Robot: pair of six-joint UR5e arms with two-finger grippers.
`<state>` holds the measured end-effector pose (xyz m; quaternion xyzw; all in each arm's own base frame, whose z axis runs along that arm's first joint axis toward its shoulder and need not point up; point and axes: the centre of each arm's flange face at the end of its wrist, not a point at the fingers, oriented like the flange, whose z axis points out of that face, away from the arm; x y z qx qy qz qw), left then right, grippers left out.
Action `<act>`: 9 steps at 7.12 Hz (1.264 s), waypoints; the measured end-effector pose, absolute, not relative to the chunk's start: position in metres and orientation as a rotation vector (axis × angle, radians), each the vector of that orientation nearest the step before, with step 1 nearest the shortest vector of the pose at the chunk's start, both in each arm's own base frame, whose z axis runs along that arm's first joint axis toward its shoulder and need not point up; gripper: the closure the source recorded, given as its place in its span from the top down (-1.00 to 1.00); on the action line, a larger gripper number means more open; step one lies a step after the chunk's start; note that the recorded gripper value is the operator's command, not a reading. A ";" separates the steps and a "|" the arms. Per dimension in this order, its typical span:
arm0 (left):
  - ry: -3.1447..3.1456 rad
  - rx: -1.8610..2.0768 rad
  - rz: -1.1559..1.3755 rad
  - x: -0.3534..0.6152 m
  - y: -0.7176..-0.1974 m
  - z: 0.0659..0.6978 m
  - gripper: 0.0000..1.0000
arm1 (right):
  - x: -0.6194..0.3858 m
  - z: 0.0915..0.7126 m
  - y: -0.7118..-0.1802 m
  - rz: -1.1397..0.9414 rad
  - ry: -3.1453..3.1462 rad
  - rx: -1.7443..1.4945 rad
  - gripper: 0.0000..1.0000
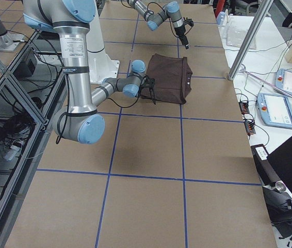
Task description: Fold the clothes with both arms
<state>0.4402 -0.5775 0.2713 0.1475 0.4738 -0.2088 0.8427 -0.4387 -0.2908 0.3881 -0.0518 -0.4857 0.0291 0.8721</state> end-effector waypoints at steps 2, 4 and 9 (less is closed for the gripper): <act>1.008 0.313 -0.439 0.440 -0.575 0.268 1.00 | -0.436 0.370 -0.199 -0.043 -1.037 -0.232 0.54; 1.025 0.317 -0.433 0.438 -0.570 0.260 1.00 | -0.447 0.355 -0.127 -0.121 -1.034 -0.345 1.00; 1.081 0.106 -0.413 0.449 -0.479 0.283 0.89 | -0.401 0.313 -0.221 0.069 -1.153 -0.210 1.00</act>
